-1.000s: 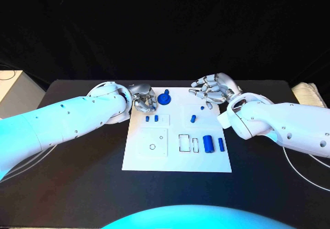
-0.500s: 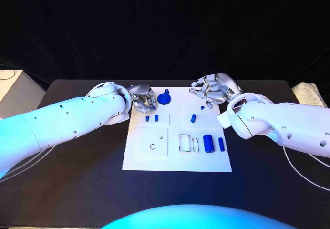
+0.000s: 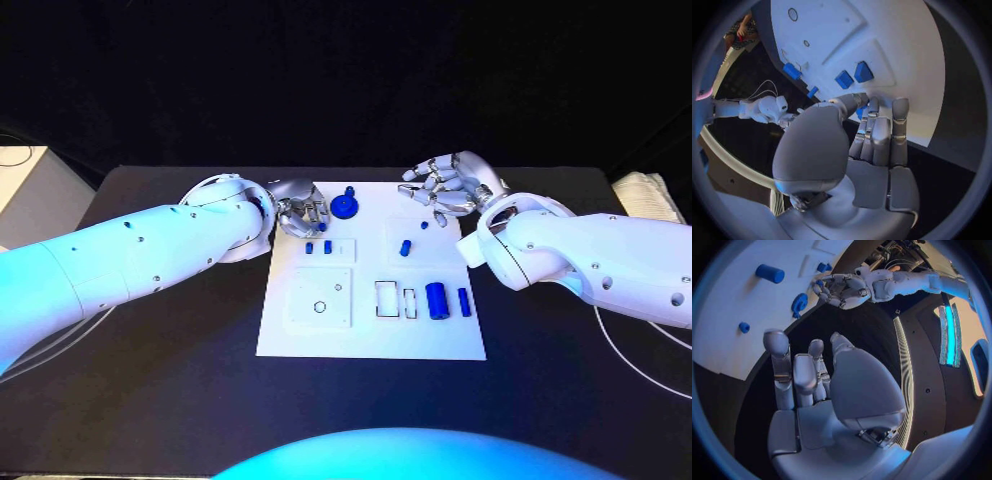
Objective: Assemble the parts on the task board
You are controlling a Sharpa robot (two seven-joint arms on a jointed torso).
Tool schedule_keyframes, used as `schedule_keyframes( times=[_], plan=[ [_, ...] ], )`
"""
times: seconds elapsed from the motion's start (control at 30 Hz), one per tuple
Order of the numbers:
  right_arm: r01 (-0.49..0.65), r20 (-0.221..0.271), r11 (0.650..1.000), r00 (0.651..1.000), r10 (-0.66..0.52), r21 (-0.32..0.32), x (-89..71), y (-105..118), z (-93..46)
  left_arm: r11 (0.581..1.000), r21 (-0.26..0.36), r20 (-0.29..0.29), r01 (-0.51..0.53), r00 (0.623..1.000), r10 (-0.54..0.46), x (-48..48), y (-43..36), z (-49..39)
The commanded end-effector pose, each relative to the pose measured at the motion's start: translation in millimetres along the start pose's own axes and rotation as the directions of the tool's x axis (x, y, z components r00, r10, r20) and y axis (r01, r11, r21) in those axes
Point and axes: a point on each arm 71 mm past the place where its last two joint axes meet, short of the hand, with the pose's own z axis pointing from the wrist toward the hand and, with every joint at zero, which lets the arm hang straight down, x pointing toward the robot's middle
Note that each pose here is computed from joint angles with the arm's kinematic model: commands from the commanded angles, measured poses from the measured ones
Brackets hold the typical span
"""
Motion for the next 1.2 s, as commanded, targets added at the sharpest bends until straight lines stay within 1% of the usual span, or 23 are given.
schedule_keyframes(
  times=[0.03,0.43,0.57,0.63,0.73,0.87,0.93,0.97,1.0,1.07,1.13,1.17,1.2],
  plan=[
    [0.004,-0.006,1.0,1.0,-0.004,-0.005,-0.4,0,0.5,1.0,-0.01,-0.006,0.002,1.0,-0.002,0.1,1.5,-0.4],
    [0.007,-0.003,1.0,1.0,-0.007,-0.002,-1.3,-1,0.9,1.0,-0.028,-0.003,0.002,1.0,-0.002,-1.4,7.5,-2.0],
    [0.015,0.001,1.0,1.0,-0.015,0.002,-3.2,-3,1.6,0.999,-0.038,0.002,0.002,1.0,-0.002,-2.7,11.5,-3.2],
    [0.027,-0.003,1.0,1.0,-0.026,0.006,-5.0,-5,2.1,0.999,-0.046,0.008,0.004,1.0,-0.003,-4.2,15.2,-4.3],
    [0.065,-0.022,0.998,0.998,-0.064,0.005,-8.3,-10,3.4,0.998,-0.06,0.025,0.023,0.999,-0.022,-8.3,22.8,-7.5],
    [0.155,-0.059,0.988,0.986,-0.156,-0.023,-14.1,-16,5.8,0.992,-0.068,0.081,0.102,0.992,-0.097,-18.7,35.9,-14.9],
    [0.228,-0.08,0.972,0.969,-0.232,-0.058,-17.9,-19,5.8,0.985,-0.052,0.131,0.166,0.979,-0.159,-25.9,41.9,-19.9],
    [0.252,-0.084,0.965,0.963,-0.258,-0.068,-19.2,-20,5.6,0.981,-0.045,0.146,0.189,0.973,-0.181,-28.0,43.6,-21.5],
    [0.292,-0.092,0.953,0.95,-0.299,-0.084,-21.2,-21,5.1,0.972,-0.031,0.171,0.232,0.96,-0.223,-31.3,46.6,-24.6],
    [0.363,-0.105,0.926,0.922,-0.373,-0.108,-25.2,-25,4.8,0.945,0.005,0.213,0.328,0.923,-0.322,-36.9,51.9,-31.5],
    [0.424,-0.118,0.897,0.891,-0.438,-0.125,-28.0,-28,5.0,0.91,0.054,0.229,0.411,0.882,-0.412,-40.3,54.8,-38.5],
    [0.471,-0.127,0.871,0.864,-0.487,-0.138,-29.6,-30,5.3,0.882,0.094,0.234,0.462,0.851,-0.471,-42.3,55.9,-44.3],
    [0.496,-0.132,0.856,0.848,-0.513,-0.145,-30.1,-31,5.5,0.865,0.118,0.234,0.487,0.833,-0.501,-43.2,56.1,-47.7]
  ],
)
